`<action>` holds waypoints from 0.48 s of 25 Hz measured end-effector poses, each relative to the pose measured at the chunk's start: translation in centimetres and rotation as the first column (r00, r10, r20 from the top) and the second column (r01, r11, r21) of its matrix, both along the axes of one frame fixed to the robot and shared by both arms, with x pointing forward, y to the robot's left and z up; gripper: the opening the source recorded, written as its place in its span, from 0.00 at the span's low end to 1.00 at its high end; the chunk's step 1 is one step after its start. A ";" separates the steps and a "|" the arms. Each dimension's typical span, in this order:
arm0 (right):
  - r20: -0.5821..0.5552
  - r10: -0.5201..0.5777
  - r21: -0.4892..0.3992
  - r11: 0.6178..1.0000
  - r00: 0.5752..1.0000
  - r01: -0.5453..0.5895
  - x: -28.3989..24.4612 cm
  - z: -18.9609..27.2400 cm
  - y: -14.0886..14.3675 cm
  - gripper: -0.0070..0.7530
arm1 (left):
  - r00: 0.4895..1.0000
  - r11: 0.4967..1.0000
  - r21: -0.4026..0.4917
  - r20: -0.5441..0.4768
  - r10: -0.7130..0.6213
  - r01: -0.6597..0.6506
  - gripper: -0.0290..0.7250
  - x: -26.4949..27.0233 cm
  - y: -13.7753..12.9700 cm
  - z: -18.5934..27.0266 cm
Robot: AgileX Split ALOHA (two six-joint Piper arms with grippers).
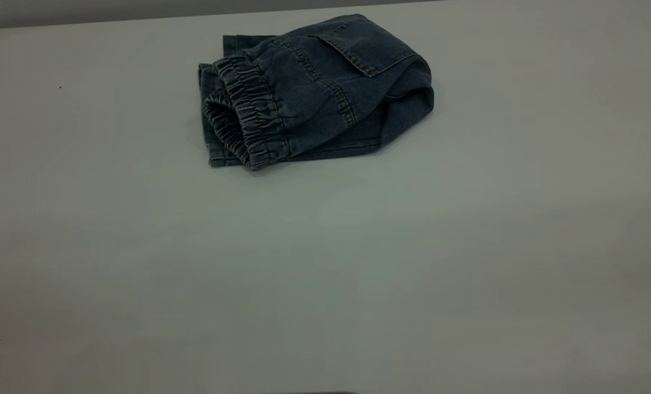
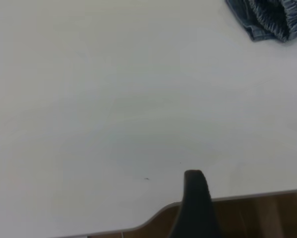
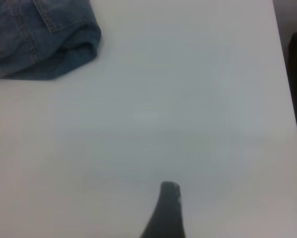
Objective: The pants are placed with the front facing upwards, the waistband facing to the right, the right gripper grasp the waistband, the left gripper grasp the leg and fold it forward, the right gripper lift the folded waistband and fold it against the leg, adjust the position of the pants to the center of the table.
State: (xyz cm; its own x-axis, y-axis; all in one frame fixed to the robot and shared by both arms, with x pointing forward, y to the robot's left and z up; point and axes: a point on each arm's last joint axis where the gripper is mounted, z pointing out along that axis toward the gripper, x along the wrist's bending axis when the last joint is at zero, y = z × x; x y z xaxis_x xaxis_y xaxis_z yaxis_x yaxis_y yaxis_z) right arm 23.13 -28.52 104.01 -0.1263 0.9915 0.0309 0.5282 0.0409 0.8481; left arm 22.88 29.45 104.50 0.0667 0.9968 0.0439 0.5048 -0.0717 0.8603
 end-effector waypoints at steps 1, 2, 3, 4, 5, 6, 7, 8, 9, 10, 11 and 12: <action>0.000 0.001 0.002 1.000 1.000 -0.001 0.0 0.0 0.0 0.78 | 1.000 1.000 0.000 0.000 0.000 0.000 0.69 0.0 0.0 0.0; 0.000 0.002 0.004 1.000 1.000 -0.002 0.0 0.0 0.0 0.78 | 1.000 1.000 -0.001 0.000 0.000 0.000 0.69 0.0 0.0 0.0; 0.000 0.003 0.004 1.000 1.000 -0.003 0.0 0.0 0.0 0.78 | 1.000 1.000 -0.001 0.000 0.000 0.000 0.69 0.0 0.0 0.0; 0.000 0.003 0.004 1.000 1.000 -0.003 0.0 0.0 0.0 0.78 | 1.000 1.000 -0.001 0.000 0.000 0.000 0.69 0.0 0.0 0.0; 0.000 0.003 0.004 1.000 1.000 -0.003 0.0 0.0 0.0 0.78 | 1.000 1.000 -0.001 0.000 0.000 0.000 0.69 0.0 0.0 0.0; 0.000 0.003 0.004 1.000 1.000 -0.003 0.0 0.0 0.0 0.78 | 1.000 1.000 -0.001 0.000 0.000 0.000 0.69 0.0 0.0 0.0; 0.000 0.003 0.004 1.000 1.000 -0.003 0.0 0.0 0.0 0.78 | 1.000 1.000 -0.001 0.000 0.000 0.000 0.69 0.0 0.0 0.0; 0.000 0.003 0.004 1.000 1.000 -0.003 0.0 0.0 0.0 0.78 | 1.000 1.000 -0.001 0.000 0.000 0.000 0.69 0.0 0.0 0.0; 0.000 0.003 0.004 1.000 1.000 -0.003 0.0 0.0 0.0 0.78 | 1.000 1.000 -0.001 0.000 0.000 0.000 0.69 0.0 0.0 0.0; 0.000 0.003 0.005 1.000 1.000 -0.003 0.0 0.0 0.0 0.78 | 1.000 1.000 -0.001 0.000 0.000 0.000 0.69 0.0 0.0 0.0; 0.000 0.003 0.005 1.000 1.000 -0.003 0.0 0.0 0.0 0.78 | 1.000 1.000 -0.001 0.000 0.000 0.000 0.69 0.0 0.0 0.0; 0.000 0.003 0.005 1.000 1.000 -0.003 0.0 0.0 0.0 0.78 | 1.000 1.000 -0.001 0.000 0.000 0.000 0.69 0.0 0.0 0.0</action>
State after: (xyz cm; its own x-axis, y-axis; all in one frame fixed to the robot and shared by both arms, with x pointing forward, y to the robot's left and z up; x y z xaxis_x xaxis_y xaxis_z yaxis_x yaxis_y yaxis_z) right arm 23.13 -28.47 104.02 -0.1295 0.9909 0.0359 0.5280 0.0383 0.8484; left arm 22.88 29.45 104.50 0.0662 0.9969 0.0431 0.5048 -0.0707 0.8603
